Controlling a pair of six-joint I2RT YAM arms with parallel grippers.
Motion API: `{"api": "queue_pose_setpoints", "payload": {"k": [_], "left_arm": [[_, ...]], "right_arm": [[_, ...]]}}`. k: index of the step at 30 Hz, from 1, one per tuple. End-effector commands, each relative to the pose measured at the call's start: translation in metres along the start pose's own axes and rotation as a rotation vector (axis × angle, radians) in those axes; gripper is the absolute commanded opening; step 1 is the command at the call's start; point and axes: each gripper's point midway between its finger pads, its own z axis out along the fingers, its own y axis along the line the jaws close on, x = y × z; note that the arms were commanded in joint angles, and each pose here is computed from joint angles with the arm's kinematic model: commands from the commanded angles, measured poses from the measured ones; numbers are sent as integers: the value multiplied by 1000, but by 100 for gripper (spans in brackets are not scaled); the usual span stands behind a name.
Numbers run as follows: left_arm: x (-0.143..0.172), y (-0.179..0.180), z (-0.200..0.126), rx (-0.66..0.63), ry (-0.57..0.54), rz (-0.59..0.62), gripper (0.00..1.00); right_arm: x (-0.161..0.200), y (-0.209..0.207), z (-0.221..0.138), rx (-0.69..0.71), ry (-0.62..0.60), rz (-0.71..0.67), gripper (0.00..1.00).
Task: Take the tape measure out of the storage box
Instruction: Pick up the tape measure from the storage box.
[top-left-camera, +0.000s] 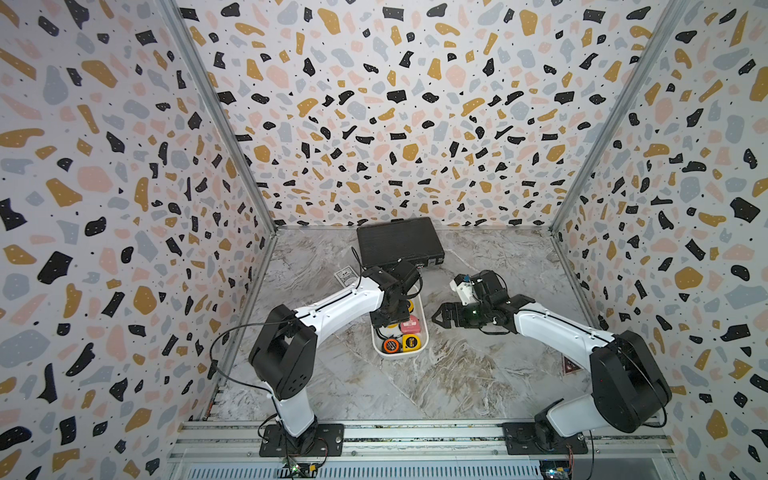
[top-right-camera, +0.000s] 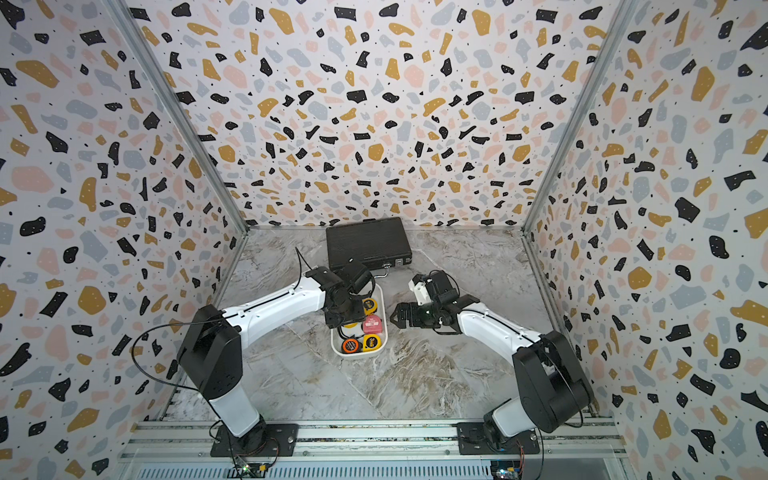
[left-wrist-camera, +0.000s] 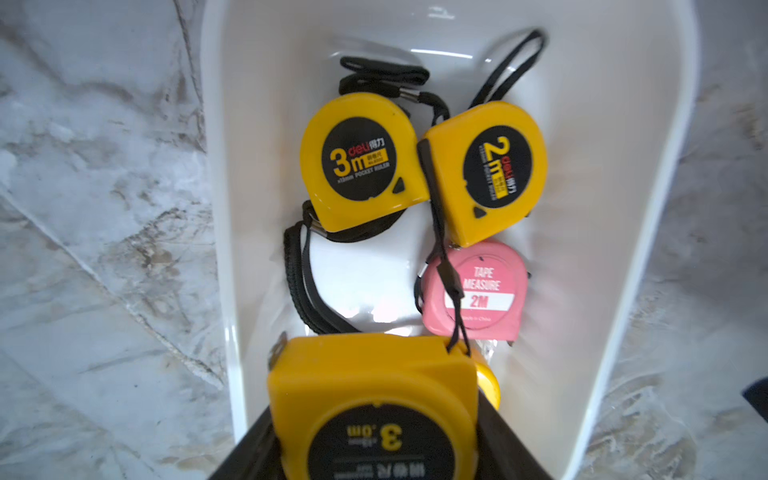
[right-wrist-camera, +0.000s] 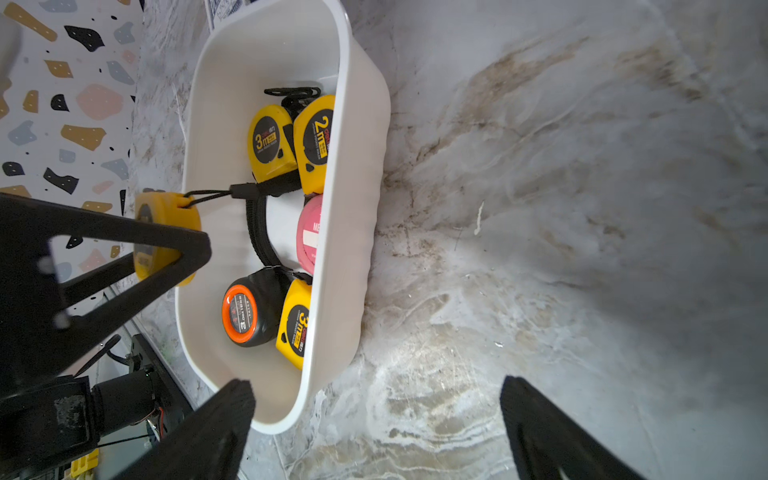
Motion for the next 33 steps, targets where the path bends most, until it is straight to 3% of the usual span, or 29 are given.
{"api": "queue_pose_setpoints", "payload": {"k": [1, 8, 17, 27, 33], "left_arm": [[-6, -3, -39, 33, -66, -17, 8], [-13, -13, -81, 105, -138, -62, 1], [-24, -54, -123, 257, -200, -131, 0], [-18, -106, -118, 406, -154, -192, 0], [-16, -133, -114, 497, -124, -232, 0]], "right_arm": [[-4, 9, -11, -27, -32, -10, 98], [-6, 18, -22, -62, -80, -18, 98], [-13, 42, -56, -165, -263, -49, 99], [-23, 74, -103, -304, -484, -102, 99], [-25, 81, -113, -346, -543, -118, 99]]}}
